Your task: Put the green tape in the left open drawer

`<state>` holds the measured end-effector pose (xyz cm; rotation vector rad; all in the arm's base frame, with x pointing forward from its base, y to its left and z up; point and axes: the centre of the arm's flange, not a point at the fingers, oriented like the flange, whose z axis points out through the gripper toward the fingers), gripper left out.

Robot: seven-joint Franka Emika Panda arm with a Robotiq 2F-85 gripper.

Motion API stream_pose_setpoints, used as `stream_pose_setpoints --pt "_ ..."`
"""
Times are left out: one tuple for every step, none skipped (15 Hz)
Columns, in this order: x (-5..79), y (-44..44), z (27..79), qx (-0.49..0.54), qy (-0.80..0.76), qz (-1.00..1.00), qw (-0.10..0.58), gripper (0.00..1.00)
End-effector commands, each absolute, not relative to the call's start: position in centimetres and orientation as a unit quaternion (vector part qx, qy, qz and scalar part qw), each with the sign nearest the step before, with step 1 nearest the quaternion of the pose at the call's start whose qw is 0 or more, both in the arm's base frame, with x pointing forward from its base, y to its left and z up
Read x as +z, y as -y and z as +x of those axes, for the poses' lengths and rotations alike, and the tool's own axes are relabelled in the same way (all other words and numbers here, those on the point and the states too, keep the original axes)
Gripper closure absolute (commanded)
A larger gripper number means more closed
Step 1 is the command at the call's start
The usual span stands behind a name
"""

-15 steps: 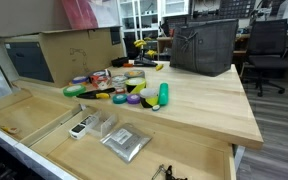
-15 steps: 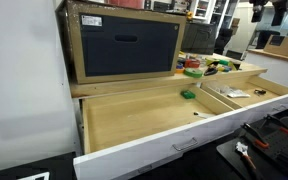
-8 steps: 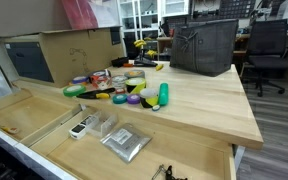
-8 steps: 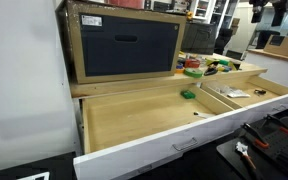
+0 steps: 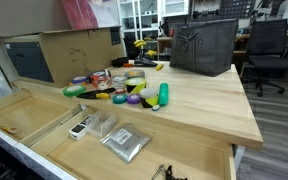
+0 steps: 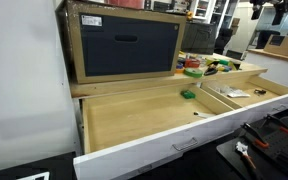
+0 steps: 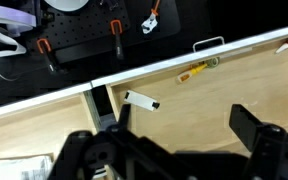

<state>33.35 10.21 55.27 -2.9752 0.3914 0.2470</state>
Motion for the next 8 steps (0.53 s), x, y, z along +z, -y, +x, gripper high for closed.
stream_pose_setpoints --pt "55.5 -5.6 36.0 0.051 -0.179 -0.979 0.089 0.00" --pt "55.6 -4.3 36.9 0.035 -0.199 -0.975 0.096 0.00" --pt "55.5 -3.1 37.9 0.020 -0.217 -0.971 0.102 0.00" --pt "55.4 -1.9 39.1 0.010 -0.238 -0.965 0.109 0.00" --pt "55.3 -0.7 40.1 -0.002 -0.253 -0.961 0.114 0.00" --pt "55.2 0.2 41.2 -0.010 -0.265 -0.957 0.117 0.00" --pt "55.2 1.0 42.6 -0.018 -0.277 -0.953 0.119 0.00" --pt "55.0 1.7 43.7 -0.025 -0.286 -0.950 0.120 0.00"
